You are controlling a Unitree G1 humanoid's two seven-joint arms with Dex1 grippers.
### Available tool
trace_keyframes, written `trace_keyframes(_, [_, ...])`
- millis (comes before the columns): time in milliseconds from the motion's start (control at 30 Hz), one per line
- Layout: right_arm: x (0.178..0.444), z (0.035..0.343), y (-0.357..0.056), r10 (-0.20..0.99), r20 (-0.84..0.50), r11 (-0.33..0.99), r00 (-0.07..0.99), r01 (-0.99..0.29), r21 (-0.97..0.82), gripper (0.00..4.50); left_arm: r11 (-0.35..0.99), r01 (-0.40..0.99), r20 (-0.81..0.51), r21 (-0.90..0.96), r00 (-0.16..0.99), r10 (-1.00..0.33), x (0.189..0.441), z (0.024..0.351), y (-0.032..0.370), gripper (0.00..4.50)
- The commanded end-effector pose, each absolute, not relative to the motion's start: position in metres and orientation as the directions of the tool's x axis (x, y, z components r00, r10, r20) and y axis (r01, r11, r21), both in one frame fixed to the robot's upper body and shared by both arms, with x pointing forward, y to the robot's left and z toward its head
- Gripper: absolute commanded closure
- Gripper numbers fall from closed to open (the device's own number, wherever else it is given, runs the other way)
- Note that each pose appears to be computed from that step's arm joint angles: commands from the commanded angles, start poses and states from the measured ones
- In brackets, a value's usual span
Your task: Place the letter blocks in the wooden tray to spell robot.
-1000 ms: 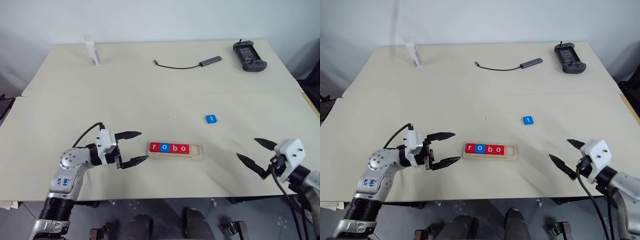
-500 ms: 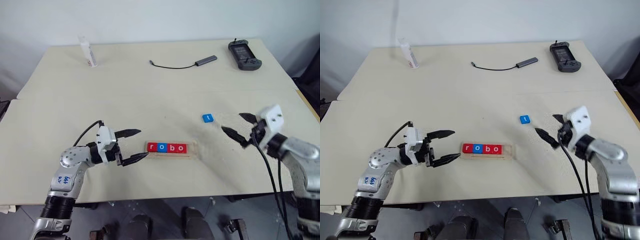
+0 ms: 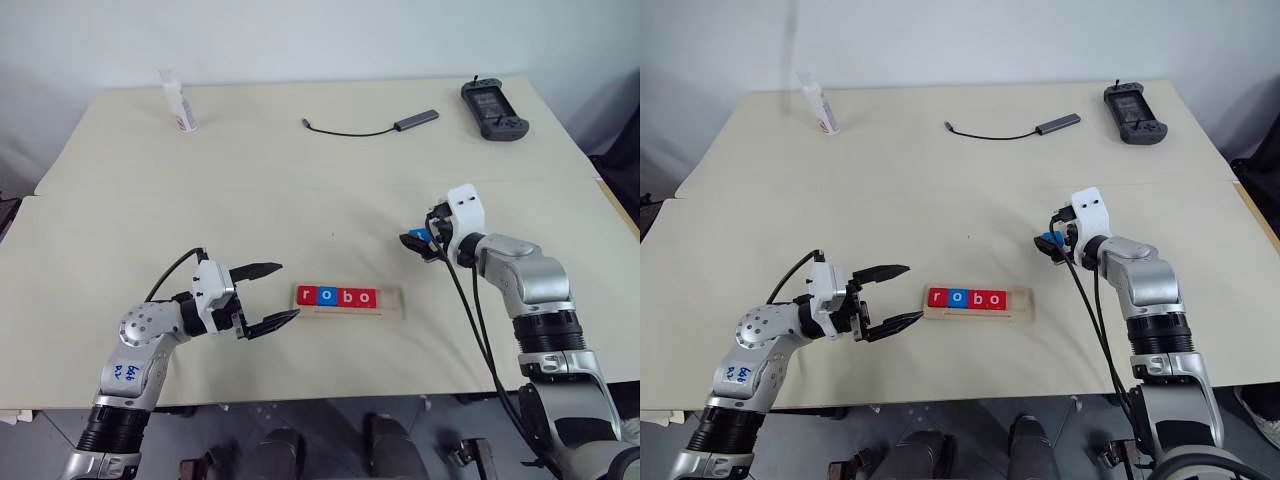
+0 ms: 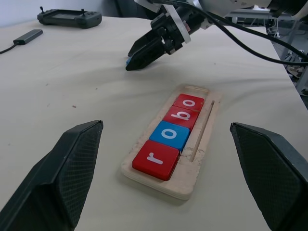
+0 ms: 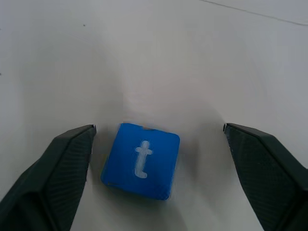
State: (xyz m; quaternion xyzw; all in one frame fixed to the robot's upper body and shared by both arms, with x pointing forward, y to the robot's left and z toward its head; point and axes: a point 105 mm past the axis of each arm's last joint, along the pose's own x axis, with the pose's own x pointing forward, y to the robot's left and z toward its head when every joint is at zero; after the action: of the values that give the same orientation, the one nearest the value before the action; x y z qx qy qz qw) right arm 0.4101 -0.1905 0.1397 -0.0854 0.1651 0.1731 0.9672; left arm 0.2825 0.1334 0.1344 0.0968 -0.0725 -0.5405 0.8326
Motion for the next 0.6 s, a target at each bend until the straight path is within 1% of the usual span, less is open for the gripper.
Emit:
trace_keyframes(33, [0.406,0.139,-0.19,0.278,-0.361,0.933,0.89,-0.34,-0.118,1.28,0.394,0.871,0.032,0.294,0.403,-0.914,0.279,0.146,0.135,0.0])
trace_keyframes(133, [0.401,0.142,-0.183,0.305,-0.354,0.928,0.884,-0.359,-0.098,2.36,0.391,0.872,0.032,0.295,0.4,-0.916,0.279,0.146,0.134,0.0])
trace_keyframes(200, [0.399,0.147,-0.183,0.303,-0.344,0.931,0.889,-0.353,-0.09,2.98,0.385,0.875,0.033,0.295,0.393,-0.919,0.28,0.146,0.132,0.0])
trace_keyframes(300, [0.394,0.157,-0.187,0.292,-0.322,0.939,0.901,-0.334,-0.081,3.04,0.371,0.882,0.037,0.29,0.377,-0.925,0.28,0.146,0.128,0.0])
trace_keyframes(400, [0.379,0.171,-0.198,0.263,-0.299,0.952,0.917,-0.296,-0.073,3.04,0.355,0.891,0.05,0.283,0.356,-0.933,0.281,0.146,0.122,0.0])
trace_keyframes(500, [0.359,0.172,-0.202,0.245,-0.307,0.96,0.92,-0.275,-0.059,3.04,0.372,0.878,0.084,0.302,0.364,-0.927,0.285,0.149,0.12,0.0])
trace_keyframes(600, [0.33,0.163,-0.204,0.21,-0.331,0.972,0.92,-0.233,-0.033,3.04,0.33,0.901,0.076,0.282,0.322,-0.944,0.283,0.148,0.115,0.0])
